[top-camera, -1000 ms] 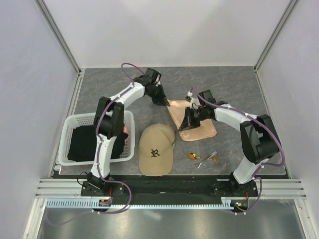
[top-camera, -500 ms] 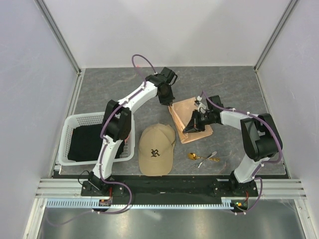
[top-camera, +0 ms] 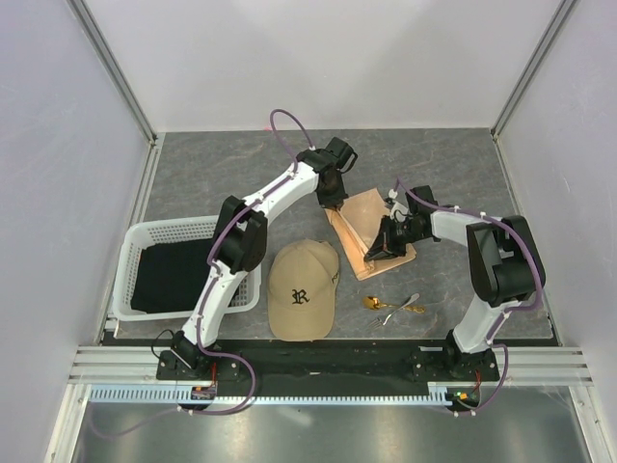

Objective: Fold the napkin into a case and place the utensils inside
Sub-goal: Fold the lower triangle-folded napkin at the center of the board.

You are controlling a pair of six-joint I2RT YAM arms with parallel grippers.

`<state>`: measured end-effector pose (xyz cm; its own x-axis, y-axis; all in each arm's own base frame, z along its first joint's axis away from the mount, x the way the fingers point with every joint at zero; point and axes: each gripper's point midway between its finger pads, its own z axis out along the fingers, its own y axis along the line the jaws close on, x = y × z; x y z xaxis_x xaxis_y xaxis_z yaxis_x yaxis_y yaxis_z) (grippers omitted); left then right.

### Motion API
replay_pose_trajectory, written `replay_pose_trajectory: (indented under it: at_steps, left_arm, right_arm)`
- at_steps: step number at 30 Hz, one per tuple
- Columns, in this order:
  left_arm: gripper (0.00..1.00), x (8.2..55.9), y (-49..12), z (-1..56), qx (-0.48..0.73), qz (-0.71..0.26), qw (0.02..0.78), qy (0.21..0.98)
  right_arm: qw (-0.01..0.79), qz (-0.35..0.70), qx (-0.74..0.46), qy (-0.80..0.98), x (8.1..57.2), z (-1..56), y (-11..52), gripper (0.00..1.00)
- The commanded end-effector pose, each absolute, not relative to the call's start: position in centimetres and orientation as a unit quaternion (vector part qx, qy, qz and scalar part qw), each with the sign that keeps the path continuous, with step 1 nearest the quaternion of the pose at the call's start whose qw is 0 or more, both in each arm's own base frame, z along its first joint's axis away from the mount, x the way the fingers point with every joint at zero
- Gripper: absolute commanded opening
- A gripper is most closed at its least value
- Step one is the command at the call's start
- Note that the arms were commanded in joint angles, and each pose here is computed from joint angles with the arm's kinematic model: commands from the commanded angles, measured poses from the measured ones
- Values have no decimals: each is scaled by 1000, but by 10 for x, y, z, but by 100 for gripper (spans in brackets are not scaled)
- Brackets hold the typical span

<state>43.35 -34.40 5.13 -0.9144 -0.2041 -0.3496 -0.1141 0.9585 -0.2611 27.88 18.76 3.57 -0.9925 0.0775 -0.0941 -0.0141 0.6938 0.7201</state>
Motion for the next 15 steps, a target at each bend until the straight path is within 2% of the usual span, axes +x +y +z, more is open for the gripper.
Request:
replay_pose_trajectory:
  at_steps: [1, 9, 12, 13, 15]
  left_arm:
    - [3, 482, -335, 81, -124, -119, 274, 946]
    - [20, 482, -355, 84, -107, -163, 269, 943]
    - [34, 481, -368, 86, -91, -194, 260, 942]
    - [42, 478, -373, 89, -84, -208, 254, 941]
    - [49, 475, -378, 95, -70, -225, 248, 940]
  right_arm:
    - [3, 344, 29, 938, 253, 21, 172, 0]
    - [8, 315, 28, 949, 254, 17, 163, 0]
    - [13, 301, 38, 953, 257, 15, 157, 2]
    - [13, 299, 40, 953, 258, 15, 155, 2]
    - [19, 296, 42, 954, 261, 17, 153, 6]
